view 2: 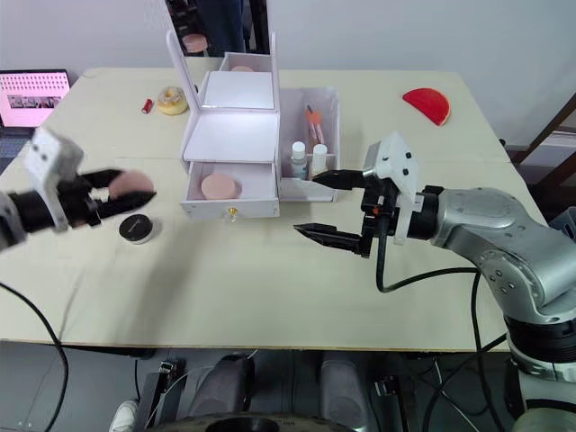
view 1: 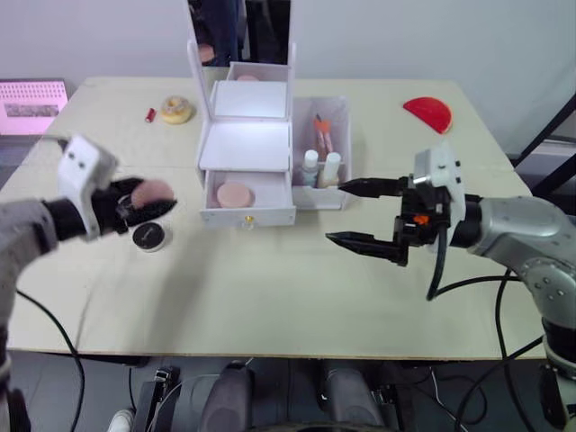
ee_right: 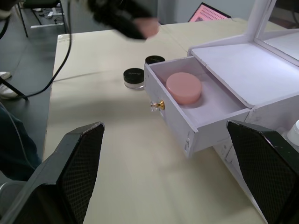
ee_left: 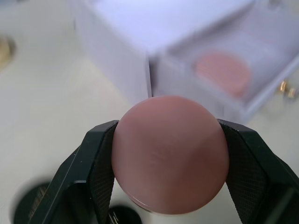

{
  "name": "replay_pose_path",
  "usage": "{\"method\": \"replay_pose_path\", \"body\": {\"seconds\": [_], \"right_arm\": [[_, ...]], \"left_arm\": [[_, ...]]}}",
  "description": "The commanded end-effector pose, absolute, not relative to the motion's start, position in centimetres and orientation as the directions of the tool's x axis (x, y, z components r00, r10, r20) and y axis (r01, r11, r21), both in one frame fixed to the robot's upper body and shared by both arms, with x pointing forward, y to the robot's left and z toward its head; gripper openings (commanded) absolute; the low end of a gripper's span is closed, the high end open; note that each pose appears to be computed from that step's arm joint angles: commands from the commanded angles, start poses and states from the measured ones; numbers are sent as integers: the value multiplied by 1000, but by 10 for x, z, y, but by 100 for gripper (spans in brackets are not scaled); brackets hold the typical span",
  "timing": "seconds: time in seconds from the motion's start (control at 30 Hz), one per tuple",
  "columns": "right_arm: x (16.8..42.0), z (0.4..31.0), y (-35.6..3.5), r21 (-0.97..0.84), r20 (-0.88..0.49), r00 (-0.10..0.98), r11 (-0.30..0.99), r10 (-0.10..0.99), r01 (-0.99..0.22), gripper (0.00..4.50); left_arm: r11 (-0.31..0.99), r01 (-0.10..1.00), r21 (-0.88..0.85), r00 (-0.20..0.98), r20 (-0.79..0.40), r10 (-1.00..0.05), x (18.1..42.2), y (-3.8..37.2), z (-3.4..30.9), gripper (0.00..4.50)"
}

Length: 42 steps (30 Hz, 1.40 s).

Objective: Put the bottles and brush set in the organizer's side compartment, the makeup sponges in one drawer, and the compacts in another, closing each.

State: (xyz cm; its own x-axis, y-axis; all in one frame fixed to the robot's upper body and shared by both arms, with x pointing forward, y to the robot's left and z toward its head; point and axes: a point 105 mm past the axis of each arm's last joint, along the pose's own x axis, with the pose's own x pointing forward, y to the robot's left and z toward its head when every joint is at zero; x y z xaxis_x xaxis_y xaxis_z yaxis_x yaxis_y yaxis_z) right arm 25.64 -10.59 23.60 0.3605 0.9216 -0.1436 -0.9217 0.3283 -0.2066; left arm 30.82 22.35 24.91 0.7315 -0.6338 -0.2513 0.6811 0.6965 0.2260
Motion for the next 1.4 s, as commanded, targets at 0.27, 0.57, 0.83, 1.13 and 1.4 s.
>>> {"method": "replay_pose_path", "body": {"seconds": [0.27, 0.57, 0.83, 1.13, 1.4], "right_arm": [[252, 248, -103, -254, -105, 366, 331, 925, -909, 450], [251, 249, -103, -270, -84, 410, 376, 908, -887, 450], [250, 253, -106, -275, -77, 441, 406, 894, -872, 450], [249, 252, -105, -264, -74, 444, 412, 893, -872, 450], [249, 251, -105, -256, -72, 441, 411, 894, -875, 450]], "left_arm": [[271, 935, 229, 336, -323, -885, 341, 141, 267, 267], [45, 975, 216, 134, -413, -901, 352, 99, 243, 267], [17, 975, 223, 116, -438, -892, 356, 95, 231, 267], [24, 969, 246, 134, -440, -888, 360, 93, 229, 267], [33, 964, 265, 147, -424, -894, 361, 92, 232, 445]]}}
